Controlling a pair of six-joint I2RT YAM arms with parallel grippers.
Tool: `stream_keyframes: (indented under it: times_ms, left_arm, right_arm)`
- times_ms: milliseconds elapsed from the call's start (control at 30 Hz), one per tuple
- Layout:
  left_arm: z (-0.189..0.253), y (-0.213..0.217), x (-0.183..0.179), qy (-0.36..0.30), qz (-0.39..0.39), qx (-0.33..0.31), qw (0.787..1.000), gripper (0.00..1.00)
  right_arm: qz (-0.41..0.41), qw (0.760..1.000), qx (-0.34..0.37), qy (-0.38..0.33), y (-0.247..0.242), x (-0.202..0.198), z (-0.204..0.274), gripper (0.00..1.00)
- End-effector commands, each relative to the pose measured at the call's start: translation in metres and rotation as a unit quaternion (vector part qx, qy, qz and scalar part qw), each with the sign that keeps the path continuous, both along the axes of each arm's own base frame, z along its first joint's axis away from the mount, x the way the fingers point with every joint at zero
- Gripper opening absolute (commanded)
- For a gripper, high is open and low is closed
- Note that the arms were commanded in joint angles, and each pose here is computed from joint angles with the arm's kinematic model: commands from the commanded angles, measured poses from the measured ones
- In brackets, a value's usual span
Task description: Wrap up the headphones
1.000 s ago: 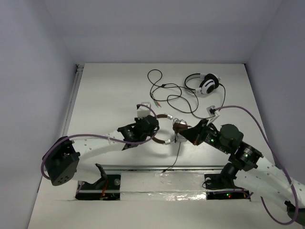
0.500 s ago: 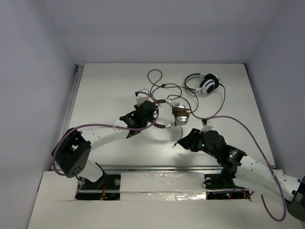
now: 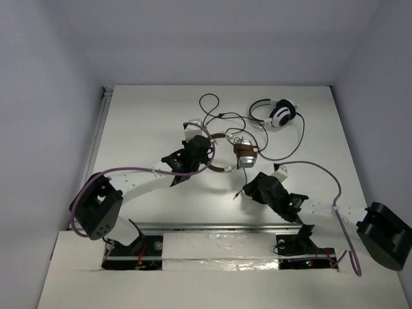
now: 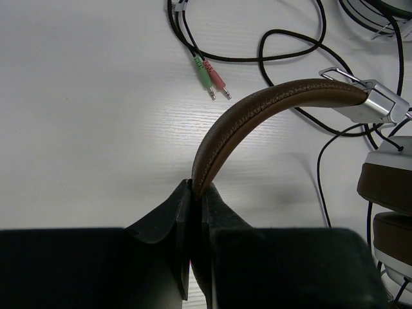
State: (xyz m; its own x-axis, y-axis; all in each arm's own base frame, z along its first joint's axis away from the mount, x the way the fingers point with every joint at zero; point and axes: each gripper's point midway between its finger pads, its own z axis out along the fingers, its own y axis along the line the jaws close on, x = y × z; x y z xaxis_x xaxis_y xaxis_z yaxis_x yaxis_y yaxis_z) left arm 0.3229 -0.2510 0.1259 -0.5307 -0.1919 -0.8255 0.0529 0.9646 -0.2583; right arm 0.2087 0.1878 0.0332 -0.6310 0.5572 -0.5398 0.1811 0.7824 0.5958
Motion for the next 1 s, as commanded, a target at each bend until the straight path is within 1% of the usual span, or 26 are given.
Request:
stream_keyframes:
  times_ms: [0,33,67,100,167,200,267,333,400,467,500,600,700,833,933,967]
  left_arm:
    - [0.039,-0.017,0.015,-0.049,-0.001,-0.063,0.997,0.0]
    - [0.04,-0.017,0.015,-0.05,-0.001,-0.065,0.997,0.0]
    - [0.039,-0.018,0.015,-0.049,-0.002,-0.065,0.997,0.0]
    - [0.039,-0.018,0.015,-0.05,-0.002,-0.066,0.997,0.0]
    - [0.038,-0.017,0.014,-0.05,-0.003,-0.065,0.997,0.0]
    - [0.039,-0.017,0.014,-0.051,-0.003,-0.067,0.996,0.0]
    - [0.038,-0.016,0.013,-0.052,-0.003,-0.066,0.996,0.0]
    - [0.039,-0.015,0.012,-0.054,-0.003,-0.066,0.996,0.0]
    - [0.04,-0.013,0.012,-0.057,-0.002,-0.066,0.996,0.0]
    - [0.041,-0.012,0.011,-0.059,-0.003,-0.067,0.996,0.0]
    - [0.041,-0.012,0.011,-0.059,-0.004,-0.067,0.996,0.0]
    - [0.037,-0.011,0.01,-0.059,-0.005,-0.064,0.996,0.0]
    - [0.035,-0.01,0.01,-0.059,-0.004,-0.062,0.996,0.0]
    - [0.038,-0.006,0.014,-0.064,0.002,-0.057,0.996,0.0]
    - [0.042,-0.003,0.016,-0.07,0.007,-0.05,0.996,0.0]
    - [0.044,0.0,0.02,-0.073,0.014,-0.048,0.996,0.0]
  right_arm:
    - [-0.045,0.998,-0.006,-0.046,0.008,0.033,0.016,0.48]
    - [-0.052,0.997,-0.005,-0.054,0.008,0.037,0.021,0.47]
    - [-0.056,0.997,-0.027,-0.043,0.005,0.037,0.009,0.46]
    - [-0.059,0.997,-0.034,-0.047,0.007,0.043,0.012,0.43]
    - [-0.061,0.996,-0.052,-0.038,0.008,0.046,0.004,0.4]
    - [-0.061,0.996,-0.056,-0.039,0.011,0.049,0.005,0.36]
    - [-0.064,0.995,-0.074,-0.028,0.008,0.049,-0.003,0.31]
    - [-0.067,0.994,-0.09,-0.017,0.007,0.05,-0.011,0.29]
    - [-0.065,0.993,-0.101,-0.007,0.007,0.048,-0.019,0.23]
    - [-0.064,0.992,-0.108,-0.002,0.008,0.049,-0.021,0.21]
    - [-0.064,0.992,-0.112,-0.001,0.008,0.05,-0.022,0.16]
    - [-0.065,0.99,-0.124,0.006,0.008,0.052,-0.027,0.07]
    - [-0.054,0.991,-0.12,0.005,0.014,0.047,-0.027,0.0]
    - [-0.037,0.993,-0.109,-0.014,0.026,0.035,-0.014,0.0]
    - [0.011,0.996,-0.084,-0.036,0.048,0.013,0.009,0.0]
    - [0.038,0.996,-0.073,-0.04,0.059,0.0,0.014,0.0]
